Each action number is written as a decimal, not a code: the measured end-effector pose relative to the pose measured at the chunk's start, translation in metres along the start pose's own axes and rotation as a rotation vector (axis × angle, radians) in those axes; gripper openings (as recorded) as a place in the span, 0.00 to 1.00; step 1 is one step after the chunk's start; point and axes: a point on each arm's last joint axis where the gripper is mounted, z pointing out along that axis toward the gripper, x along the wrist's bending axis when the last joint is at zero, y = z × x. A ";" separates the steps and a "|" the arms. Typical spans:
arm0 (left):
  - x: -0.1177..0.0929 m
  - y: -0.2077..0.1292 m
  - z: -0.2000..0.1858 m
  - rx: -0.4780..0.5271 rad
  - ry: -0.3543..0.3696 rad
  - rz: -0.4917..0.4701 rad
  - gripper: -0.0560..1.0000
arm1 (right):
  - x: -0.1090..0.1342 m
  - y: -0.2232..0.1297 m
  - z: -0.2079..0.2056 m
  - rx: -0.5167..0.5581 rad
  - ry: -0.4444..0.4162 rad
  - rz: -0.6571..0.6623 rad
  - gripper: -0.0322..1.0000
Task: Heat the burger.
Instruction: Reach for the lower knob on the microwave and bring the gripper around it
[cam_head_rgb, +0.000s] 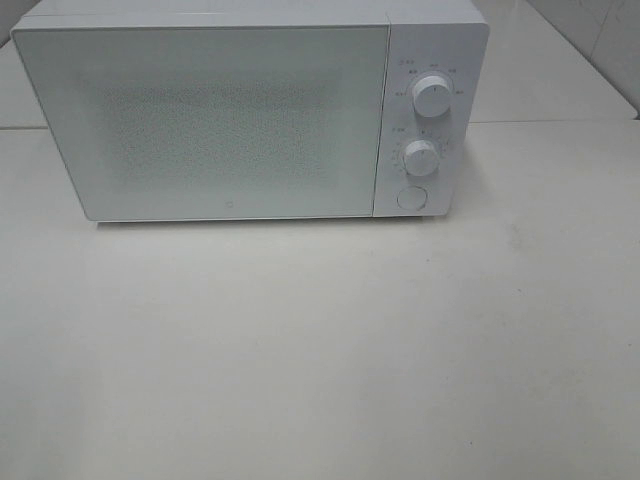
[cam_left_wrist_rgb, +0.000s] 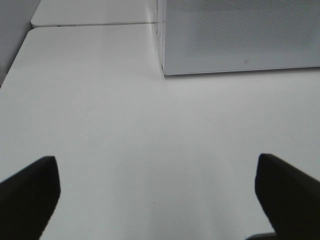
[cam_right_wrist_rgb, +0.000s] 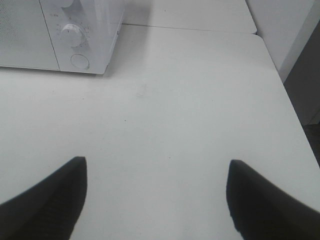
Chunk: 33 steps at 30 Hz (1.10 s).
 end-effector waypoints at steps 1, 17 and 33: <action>0.000 0.000 0.000 0.000 0.000 0.000 0.98 | 0.000 0.000 0.000 0.000 0.000 0.000 0.76; 0.000 0.000 0.000 0.000 0.000 0.000 0.98 | 0.000 0.000 0.000 -0.003 0.005 0.003 0.76; 0.000 0.000 0.000 -0.001 0.000 0.000 0.98 | 0.007 0.037 0.024 -0.095 0.052 0.013 0.76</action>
